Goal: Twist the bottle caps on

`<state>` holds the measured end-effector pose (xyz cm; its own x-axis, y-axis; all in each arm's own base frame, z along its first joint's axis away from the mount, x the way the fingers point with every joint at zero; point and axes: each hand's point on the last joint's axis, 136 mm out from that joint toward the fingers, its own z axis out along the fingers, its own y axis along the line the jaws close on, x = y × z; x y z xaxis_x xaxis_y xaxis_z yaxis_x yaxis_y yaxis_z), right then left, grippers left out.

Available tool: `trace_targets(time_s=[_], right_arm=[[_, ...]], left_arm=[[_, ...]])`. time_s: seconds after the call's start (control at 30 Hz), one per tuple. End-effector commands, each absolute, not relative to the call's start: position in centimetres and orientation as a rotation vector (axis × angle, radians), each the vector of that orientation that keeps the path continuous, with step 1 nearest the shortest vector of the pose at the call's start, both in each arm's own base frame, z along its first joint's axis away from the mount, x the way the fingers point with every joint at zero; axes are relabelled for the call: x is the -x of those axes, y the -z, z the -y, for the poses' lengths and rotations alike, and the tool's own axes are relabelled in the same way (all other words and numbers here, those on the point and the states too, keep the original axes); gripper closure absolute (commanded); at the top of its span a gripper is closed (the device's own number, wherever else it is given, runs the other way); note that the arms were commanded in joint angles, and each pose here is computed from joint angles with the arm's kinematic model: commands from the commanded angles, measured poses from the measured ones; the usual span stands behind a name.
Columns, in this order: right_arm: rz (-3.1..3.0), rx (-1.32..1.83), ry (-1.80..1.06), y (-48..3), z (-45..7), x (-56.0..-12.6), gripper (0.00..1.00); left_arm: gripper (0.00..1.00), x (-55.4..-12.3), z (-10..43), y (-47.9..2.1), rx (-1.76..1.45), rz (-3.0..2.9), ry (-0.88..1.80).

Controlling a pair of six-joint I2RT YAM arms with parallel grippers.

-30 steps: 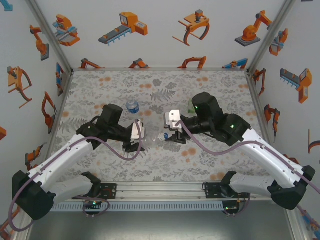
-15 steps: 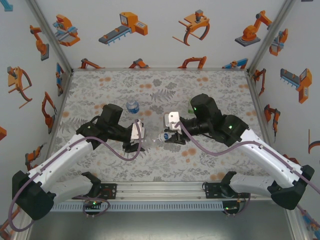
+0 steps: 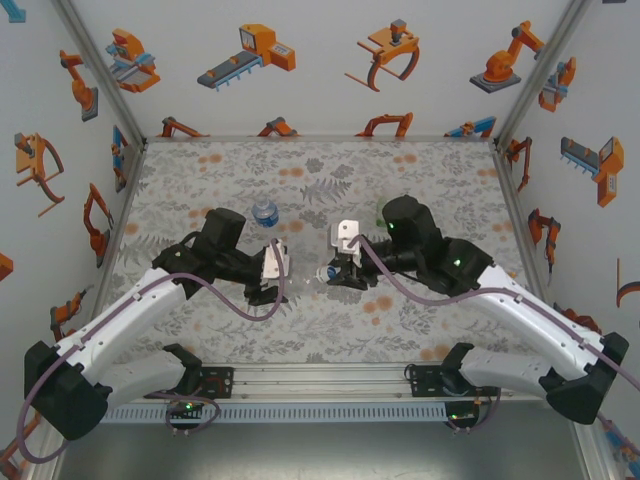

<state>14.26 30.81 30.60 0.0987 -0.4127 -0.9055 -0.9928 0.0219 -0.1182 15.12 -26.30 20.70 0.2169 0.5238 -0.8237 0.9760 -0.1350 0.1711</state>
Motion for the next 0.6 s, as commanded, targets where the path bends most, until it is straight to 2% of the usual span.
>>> trace_targets(time_s=[0.0, 0.17, 0.33, 0.4, 0.57], right_arm=[[-1.65, 1.162, -0.956, -31.9, -31.1, -17.0, 1.0], [-2.065, 0.467, -1.085, -29.9, -29.6, -21.0, 1.0], [-2.316, -0.222, -1.27, -26.5, -28.5, -22.2, 1.0], [-2.332, -0.338, -1.308, -26.0, -28.4, -22.3, 1.0], [-2.331, -0.303, -1.298, -26.1, -28.9, -22.6, 1.0]], left_arm=[[1.0, -15.6, 26.9, -22.4, -1.742, -1.348, 0.78], [1.0, -16.7, 26.7, -22.2, -1.717, -1.388, 0.711], [1.0, -17.1, 26.8, -22.2, -1.704, -1.396, 0.69], [1.0, -17.2, 26.8, -22.2, -1.703, -1.395, 0.69], [1.0, -17.2, 26.8, -22.3, -1.702, -1.392, 0.691]])
